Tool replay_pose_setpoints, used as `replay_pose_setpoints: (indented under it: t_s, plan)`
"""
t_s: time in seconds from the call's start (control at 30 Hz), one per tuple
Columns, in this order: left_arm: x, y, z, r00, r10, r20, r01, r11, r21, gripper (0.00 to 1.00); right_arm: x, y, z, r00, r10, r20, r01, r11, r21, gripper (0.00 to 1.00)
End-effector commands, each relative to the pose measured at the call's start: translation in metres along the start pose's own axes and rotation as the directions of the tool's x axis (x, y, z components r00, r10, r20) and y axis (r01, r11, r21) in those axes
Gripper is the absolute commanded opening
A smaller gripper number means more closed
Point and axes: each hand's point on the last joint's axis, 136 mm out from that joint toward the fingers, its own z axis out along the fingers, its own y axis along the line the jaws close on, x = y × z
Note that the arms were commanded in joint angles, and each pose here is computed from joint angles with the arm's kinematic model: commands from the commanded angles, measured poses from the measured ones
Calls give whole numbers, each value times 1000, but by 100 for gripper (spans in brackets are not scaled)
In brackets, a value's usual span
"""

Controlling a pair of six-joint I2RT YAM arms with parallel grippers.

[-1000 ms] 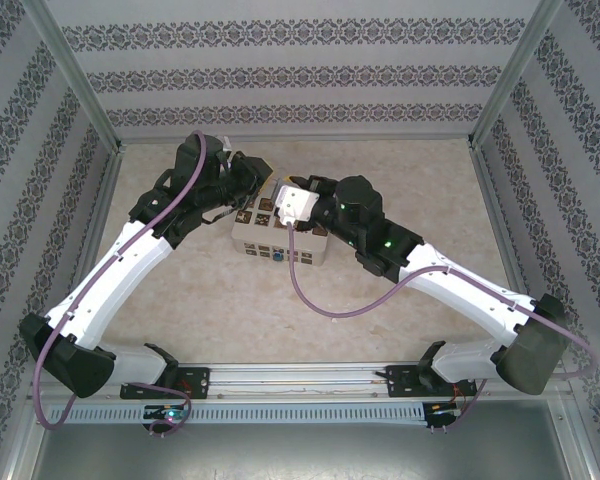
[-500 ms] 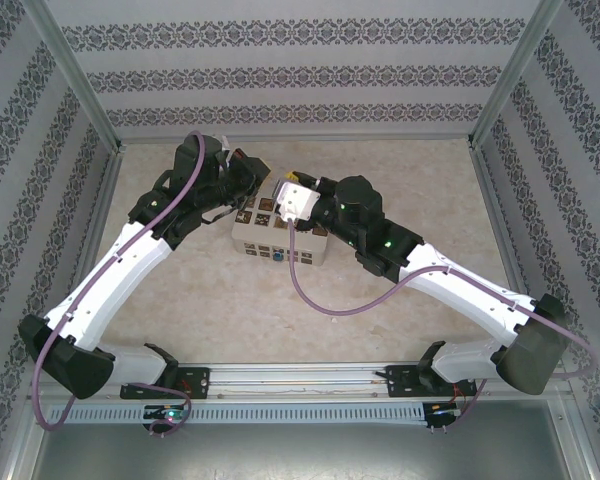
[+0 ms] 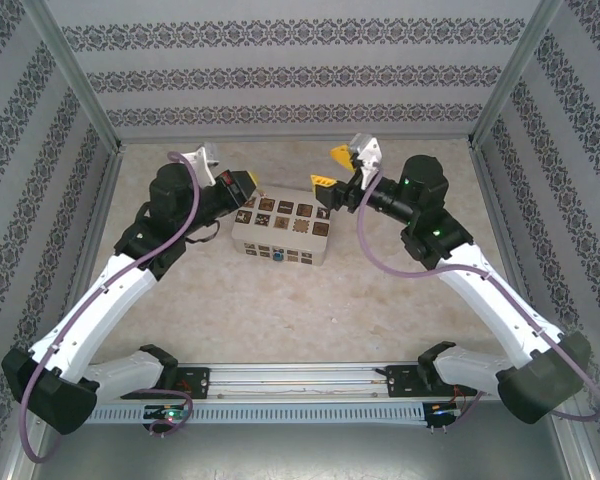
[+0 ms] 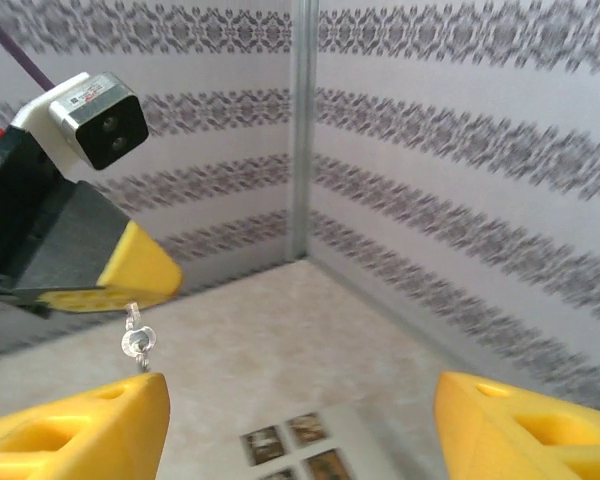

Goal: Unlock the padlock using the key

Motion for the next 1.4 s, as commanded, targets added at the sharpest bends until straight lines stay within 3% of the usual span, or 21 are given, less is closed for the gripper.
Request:
replay_pose_setpoints:
  t_s: [0.0, 0.17, 0.37, 0.47, 1.13, 1.37]
  plan:
    - [-13, -45, -13, 980, 196, 33, -199, 955, 220, 0, 1, 20, -2, 953, 300, -31, -301, 936, -184, 70]
    - [-1, -66, -13, 956, 292, -22, -264, 892, 366, 0, 0, 23, -2, 885, 455, -97, -464, 848, -257, 69]
    - [2, -77, -13, 929, 367, -35, -321, 852, 414, 0, -2, 34, 6, 788, 580, -204, -614, 719, -326, 67]
    - [4, -79, -9, 923, 381, -54, -323, 844, 429, 0, 0, 45, 10, 772, 590, -237, -634, 689, -351, 66]
    - [3, -78, 4, 927, 367, -70, -299, 840, 453, 0, 4, 67, 39, 769, 572, -286, -638, 661, -394, 54]
    - [2, -79, 3, 927, 369, -65, -303, 841, 447, 0, 10, 67, 45, 763, 572, -301, -646, 656, -391, 46]
